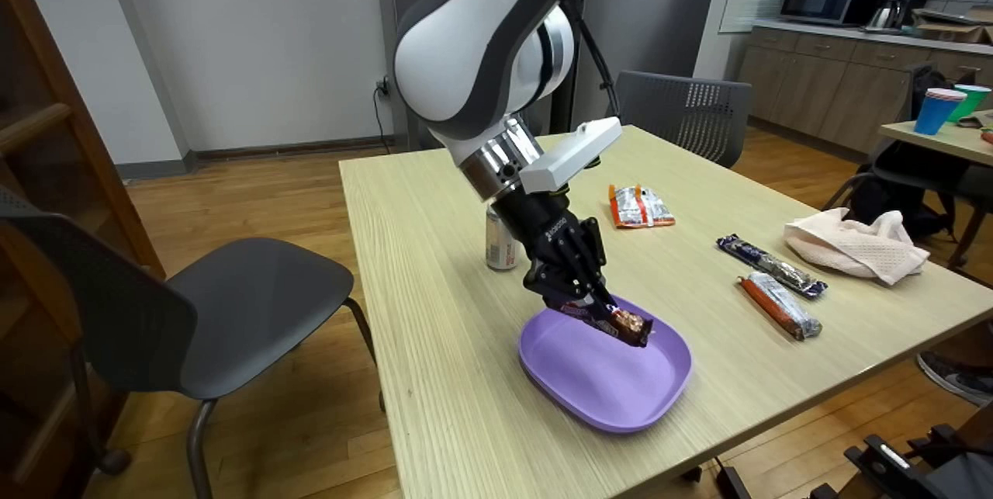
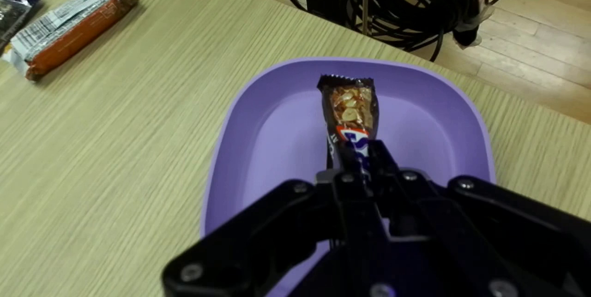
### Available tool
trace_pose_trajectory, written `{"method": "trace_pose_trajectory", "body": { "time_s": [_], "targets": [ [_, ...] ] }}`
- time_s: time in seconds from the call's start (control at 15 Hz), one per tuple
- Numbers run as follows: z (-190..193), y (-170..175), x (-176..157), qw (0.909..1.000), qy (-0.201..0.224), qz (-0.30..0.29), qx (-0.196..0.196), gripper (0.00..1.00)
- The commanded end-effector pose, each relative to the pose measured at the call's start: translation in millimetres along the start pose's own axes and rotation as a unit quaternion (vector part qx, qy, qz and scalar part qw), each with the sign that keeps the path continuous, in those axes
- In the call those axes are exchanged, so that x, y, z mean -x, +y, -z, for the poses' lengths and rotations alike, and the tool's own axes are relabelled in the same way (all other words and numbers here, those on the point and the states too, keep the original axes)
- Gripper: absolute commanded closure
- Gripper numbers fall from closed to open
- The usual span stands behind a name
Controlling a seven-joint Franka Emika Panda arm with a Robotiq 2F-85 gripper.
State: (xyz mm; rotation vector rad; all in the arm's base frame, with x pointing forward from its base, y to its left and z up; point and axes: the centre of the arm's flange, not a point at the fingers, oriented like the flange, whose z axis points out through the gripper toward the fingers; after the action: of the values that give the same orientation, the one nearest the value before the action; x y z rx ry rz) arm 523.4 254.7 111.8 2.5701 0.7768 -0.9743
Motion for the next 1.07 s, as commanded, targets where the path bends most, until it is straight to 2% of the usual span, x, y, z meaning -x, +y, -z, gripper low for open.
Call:
{"method": "trace_pose_trajectory", "body": {
  "time_s": [0.0,1.0],
  "targets": [
    [-2,-17,20,0.9998,-0.011,-0.011,-0.007,0.97],
    [-20,-36,0,0.9987,-0.041,-0.004,-0.028,0.97]
  ]
}}
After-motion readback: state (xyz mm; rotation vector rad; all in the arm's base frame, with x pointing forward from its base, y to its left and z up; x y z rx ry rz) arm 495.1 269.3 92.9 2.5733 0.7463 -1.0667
